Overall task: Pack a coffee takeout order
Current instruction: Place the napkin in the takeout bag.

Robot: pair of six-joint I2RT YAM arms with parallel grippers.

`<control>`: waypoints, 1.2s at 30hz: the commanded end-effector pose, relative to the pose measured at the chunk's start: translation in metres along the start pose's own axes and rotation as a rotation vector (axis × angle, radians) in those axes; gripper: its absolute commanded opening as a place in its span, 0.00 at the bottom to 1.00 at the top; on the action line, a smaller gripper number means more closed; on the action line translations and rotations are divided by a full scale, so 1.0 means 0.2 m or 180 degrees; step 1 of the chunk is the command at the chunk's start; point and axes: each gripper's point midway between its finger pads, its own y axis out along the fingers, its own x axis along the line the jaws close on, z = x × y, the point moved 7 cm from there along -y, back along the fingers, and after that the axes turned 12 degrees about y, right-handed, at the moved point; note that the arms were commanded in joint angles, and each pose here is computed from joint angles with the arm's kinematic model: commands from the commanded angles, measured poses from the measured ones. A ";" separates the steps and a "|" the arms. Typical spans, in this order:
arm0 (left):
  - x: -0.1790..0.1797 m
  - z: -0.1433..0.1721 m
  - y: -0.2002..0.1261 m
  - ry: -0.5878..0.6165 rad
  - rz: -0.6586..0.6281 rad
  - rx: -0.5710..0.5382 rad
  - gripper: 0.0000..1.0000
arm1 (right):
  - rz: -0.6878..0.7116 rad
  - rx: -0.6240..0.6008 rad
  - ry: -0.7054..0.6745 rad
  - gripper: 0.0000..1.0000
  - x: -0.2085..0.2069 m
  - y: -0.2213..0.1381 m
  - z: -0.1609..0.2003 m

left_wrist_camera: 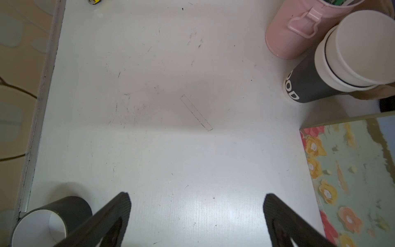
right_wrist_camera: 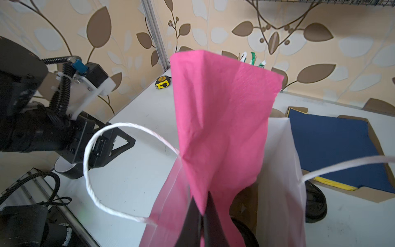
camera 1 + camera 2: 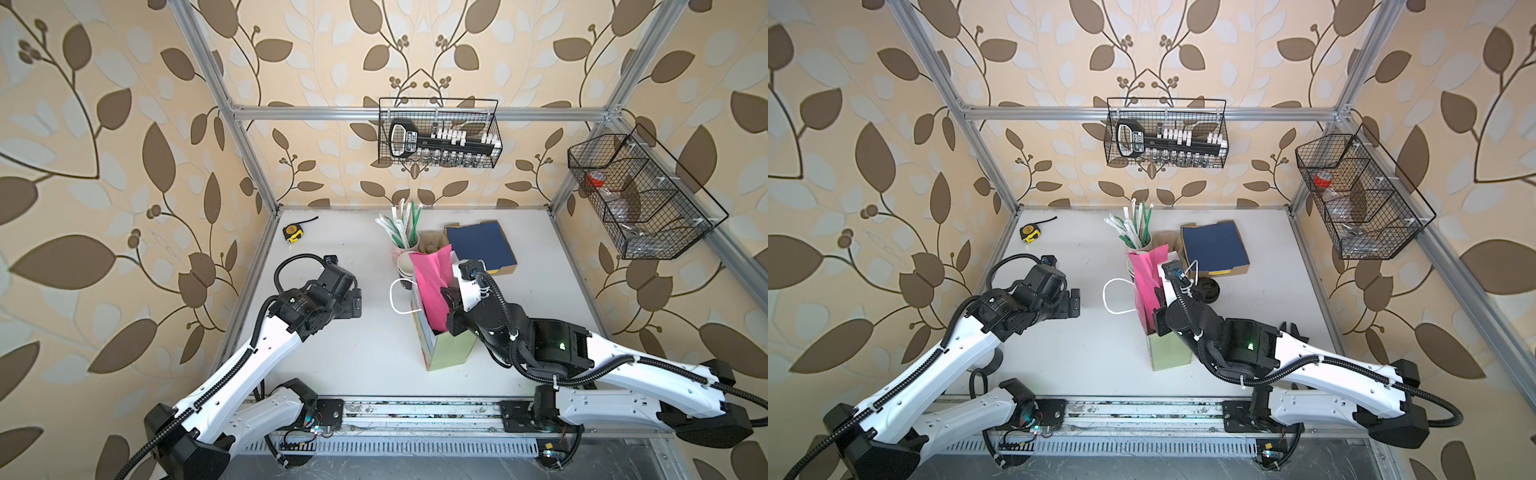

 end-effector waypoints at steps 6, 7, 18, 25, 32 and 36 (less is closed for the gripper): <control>0.02 0.01 -0.01 -0.0047 -0.0043 -0.0030 0.99 | 0.0072 0.0216 0.0138 0.00 -0.02 0.06 0.14; 0.02 0.01 -0.01 -0.0050 -0.0048 -0.0019 0.99 | 0.0082 0.0232 0.0140 0.00 -0.02 0.07 0.15; 0.02 0.01 0.00 -0.0042 -0.0070 -0.0004 0.99 | 0.0201 0.0227 0.0187 0.00 -0.06 0.08 0.19; 0.02 0.01 0.01 -0.0028 -0.0084 0.0031 0.99 | 0.0239 0.0312 0.0186 0.00 -0.08 0.10 0.22; 0.02 0.01 0.01 -0.0031 -0.0084 0.0022 0.99 | 0.0311 0.0373 0.0210 0.00 -0.08 0.11 0.21; 0.02 0.01 0.02 -0.0022 -0.0086 0.0045 0.99 | 0.0364 0.0395 0.0279 0.00 -0.07 0.08 0.14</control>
